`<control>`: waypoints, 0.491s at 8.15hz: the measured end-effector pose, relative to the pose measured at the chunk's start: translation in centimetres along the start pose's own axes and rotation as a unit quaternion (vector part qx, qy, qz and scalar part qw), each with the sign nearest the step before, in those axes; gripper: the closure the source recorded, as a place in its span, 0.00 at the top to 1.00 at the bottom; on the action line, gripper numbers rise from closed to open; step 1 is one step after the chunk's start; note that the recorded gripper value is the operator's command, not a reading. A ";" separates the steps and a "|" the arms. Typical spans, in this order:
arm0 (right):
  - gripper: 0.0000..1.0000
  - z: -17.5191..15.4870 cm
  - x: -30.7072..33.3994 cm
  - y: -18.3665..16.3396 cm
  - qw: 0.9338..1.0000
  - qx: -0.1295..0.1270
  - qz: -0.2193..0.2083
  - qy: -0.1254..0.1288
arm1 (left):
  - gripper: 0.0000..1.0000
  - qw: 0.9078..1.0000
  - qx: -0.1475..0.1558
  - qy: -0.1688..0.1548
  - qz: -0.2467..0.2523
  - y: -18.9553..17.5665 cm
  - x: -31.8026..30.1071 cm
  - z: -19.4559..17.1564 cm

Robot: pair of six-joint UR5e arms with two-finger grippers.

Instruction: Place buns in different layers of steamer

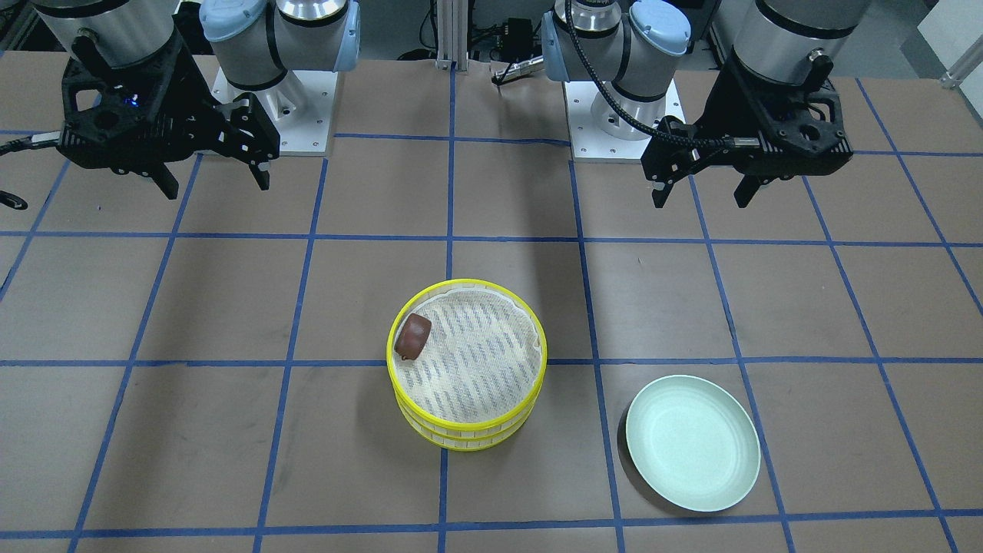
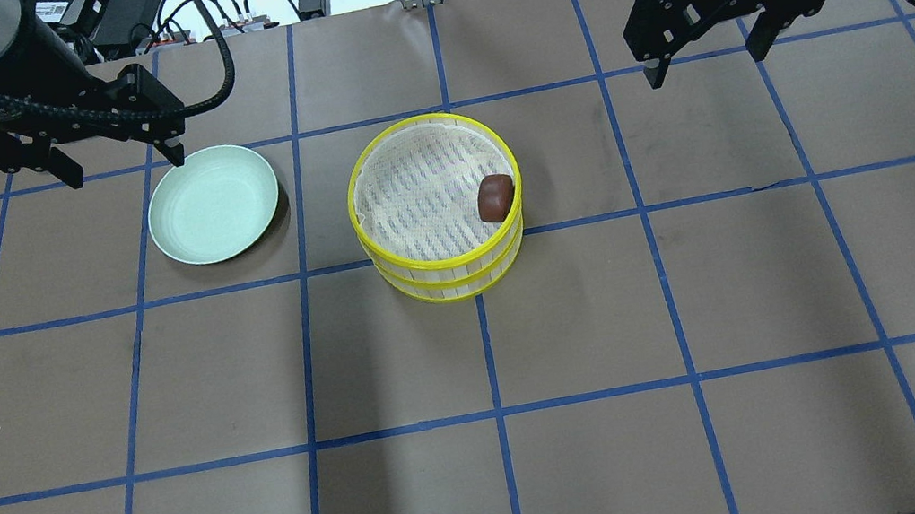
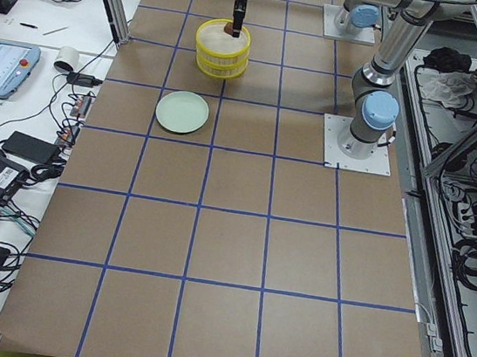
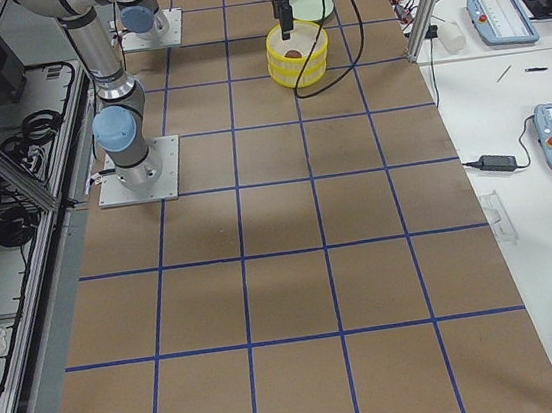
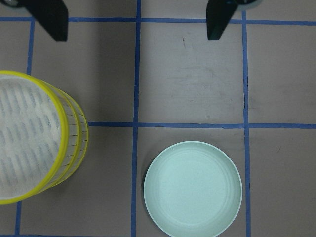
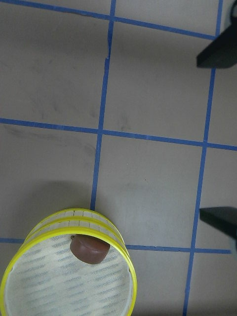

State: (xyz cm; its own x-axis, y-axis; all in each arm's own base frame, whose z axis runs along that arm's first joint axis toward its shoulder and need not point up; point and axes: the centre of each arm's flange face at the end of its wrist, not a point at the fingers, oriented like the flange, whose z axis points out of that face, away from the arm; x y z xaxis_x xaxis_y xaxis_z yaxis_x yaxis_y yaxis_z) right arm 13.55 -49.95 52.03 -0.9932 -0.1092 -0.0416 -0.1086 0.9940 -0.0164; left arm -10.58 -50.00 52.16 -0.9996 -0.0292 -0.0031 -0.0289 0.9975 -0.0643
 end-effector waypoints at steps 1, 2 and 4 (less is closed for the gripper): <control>1.00 0.1 0.0 0.0 1.000 -0.004 0.000 -0.003 | 1.00 1.000 0.000 0.000 0.000 0.0 0.0 0.0; 1.00 0.2 0.0 -0.1 1.000 -0.004 0.000 -0.002 | 1.00 1.000 0.000 0.000 0.000 0.0 0.0 0.0; 1.00 0.2 0.5 -0.5 1.000 0.004 -0.010 0.011 | 1.00 1.000 -0.002 0.000 0.000 0.0 0.0 0.2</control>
State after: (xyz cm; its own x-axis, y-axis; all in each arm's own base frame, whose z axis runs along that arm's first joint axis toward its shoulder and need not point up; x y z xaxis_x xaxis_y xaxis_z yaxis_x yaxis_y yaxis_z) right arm 13.12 -50.53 51.85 -0.9915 -0.1289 -0.0186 -0.1284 0.9914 -0.0242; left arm -10.58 -50.00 51.97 -0.9996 -0.0284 -0.0021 -0.0282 0.9977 -0.0612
